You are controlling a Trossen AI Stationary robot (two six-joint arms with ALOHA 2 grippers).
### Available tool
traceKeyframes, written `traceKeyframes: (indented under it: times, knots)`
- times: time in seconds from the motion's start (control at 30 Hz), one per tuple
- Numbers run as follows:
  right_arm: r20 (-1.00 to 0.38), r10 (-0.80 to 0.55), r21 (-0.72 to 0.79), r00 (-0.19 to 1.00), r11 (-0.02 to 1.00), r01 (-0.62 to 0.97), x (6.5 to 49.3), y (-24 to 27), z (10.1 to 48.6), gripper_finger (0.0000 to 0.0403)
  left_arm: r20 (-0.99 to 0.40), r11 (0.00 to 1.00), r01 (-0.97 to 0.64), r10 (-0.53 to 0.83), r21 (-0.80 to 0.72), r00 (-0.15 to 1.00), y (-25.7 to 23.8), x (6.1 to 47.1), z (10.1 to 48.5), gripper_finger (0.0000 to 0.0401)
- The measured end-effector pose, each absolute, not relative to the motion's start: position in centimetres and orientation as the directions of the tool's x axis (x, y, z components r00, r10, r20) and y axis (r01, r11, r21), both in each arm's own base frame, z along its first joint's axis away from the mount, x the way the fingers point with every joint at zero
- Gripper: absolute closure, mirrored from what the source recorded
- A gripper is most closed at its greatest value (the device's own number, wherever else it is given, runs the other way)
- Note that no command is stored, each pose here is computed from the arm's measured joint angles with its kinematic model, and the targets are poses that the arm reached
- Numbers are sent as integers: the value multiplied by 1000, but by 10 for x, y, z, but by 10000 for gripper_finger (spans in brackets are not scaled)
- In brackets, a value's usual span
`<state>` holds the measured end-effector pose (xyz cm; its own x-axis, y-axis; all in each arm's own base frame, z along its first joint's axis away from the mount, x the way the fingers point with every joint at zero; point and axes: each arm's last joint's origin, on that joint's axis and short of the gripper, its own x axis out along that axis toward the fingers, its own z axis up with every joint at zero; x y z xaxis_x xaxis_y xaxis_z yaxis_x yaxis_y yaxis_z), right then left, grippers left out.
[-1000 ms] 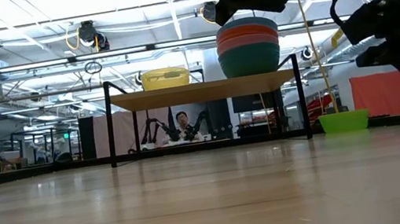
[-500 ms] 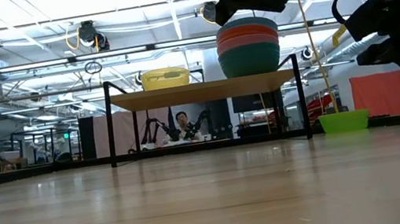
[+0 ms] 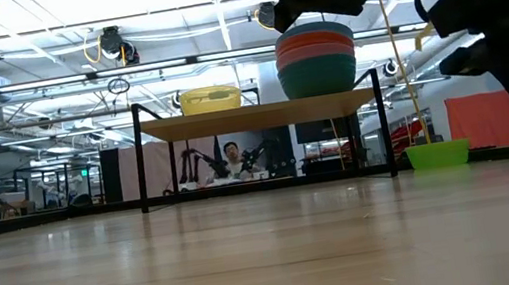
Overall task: Place and stack bowls onto a shelf
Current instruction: Stack the transparent violet bowl on top of the transparent yellow bowl on the shelf
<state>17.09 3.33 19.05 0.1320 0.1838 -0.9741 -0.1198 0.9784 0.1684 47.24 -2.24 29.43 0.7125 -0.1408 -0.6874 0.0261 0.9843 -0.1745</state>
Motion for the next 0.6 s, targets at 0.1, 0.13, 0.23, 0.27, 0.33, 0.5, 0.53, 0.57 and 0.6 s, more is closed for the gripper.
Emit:
traceKeyframes:
  times: [0.1, 0.13, 0.23, 0.27, 0.33, 0.5, 0.53, 0.57, 0.6]
  knots:
    - [-975, 192, 177, 115, 976, -128, 172, 34, 188, 303, -687, 984, 26, -141, -174, 713, -22, 472, 294, 325]
    - [-973, 204, 190, 106, 973, -135, 173, 34, 187, 303, -687, 984, 26, -140, -174, 713, -22, 472, 294, 325]
    - [-975, 205, 189, 91, 969, -158, 176, 35, 183, 303, -687, 985, 28, -141, -173, 713, -22, 472, 294, 325]
    - [-976, 203, 188, 82, 969, -160, 177, 35, 181, 303, -687, 985, 28, -141, -173, 713, -23, 472, 294, 325]
    - [-979, 197, 187, 55, 970, -157, 179, 35, 177, 303, -687, 985, 28, -141, -173, 713, -22, 472, 294, 325]
    - [-982, 188, 184, 1, 963, -195, 183, 36, 170, 303, -687, 985, 28, -141, -173, 713, -22, 472, 294, 325]
    - [-983, 185, 179, 1, 954, -240, 184, 38, 170, 303, -687, 985, 28, -141, -173, 713, -22, 472, 294, 325]
    - [-983, 182, 172, 7, 942, -289, 186, 39, 172, 303, -687, 985, 28, -141, -173, 713, -22, 472, 294, 325]
    - [-983, 181, 165, 18, 929, -331, 188, 40, 175, 303, -687, 985, 28, -141, -173, 713, -22, 472, 294, 325]
